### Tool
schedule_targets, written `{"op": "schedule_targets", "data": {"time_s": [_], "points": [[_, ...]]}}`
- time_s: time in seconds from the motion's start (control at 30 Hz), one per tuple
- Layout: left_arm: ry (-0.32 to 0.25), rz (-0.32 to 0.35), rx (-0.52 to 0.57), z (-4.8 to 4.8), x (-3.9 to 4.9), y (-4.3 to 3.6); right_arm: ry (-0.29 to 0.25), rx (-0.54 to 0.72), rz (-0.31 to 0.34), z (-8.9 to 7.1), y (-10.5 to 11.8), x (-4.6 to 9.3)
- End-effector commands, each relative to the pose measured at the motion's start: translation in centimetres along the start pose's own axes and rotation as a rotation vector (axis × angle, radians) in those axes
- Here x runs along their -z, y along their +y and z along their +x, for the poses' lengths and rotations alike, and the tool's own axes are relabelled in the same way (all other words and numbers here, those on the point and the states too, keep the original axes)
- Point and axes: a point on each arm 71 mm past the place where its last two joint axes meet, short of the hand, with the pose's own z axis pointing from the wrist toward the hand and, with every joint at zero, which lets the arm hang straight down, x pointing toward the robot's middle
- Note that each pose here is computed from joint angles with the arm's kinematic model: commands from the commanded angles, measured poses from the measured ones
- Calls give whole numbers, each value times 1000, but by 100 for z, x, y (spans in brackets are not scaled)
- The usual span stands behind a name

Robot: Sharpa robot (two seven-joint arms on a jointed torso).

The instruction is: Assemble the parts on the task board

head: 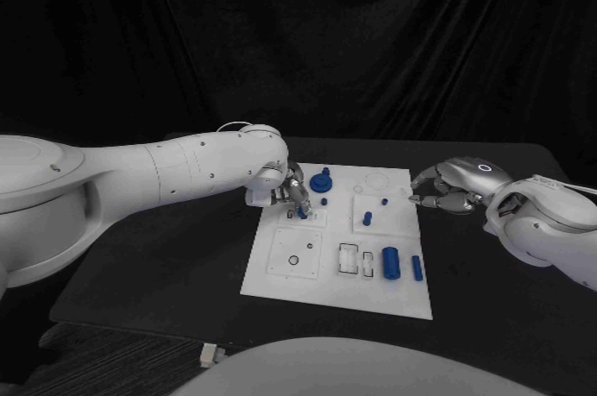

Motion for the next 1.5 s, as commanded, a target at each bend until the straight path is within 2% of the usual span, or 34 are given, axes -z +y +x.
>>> {"op": "schedule_targets", "data": {"time_s": [0.03,0.5,0.97,1.5], "points": [[4,5,-3,-2,3,-13,6,-1,13,16,-6,4],[6,-1,-1,-3,-3,16,-3,-3,4,16,1,11],[19,7,-7,40,-26,-13,-4,-3,2,21,7,12],[12,8,-3,46,-37,-29,0,-4,0,33,12,9]]}}
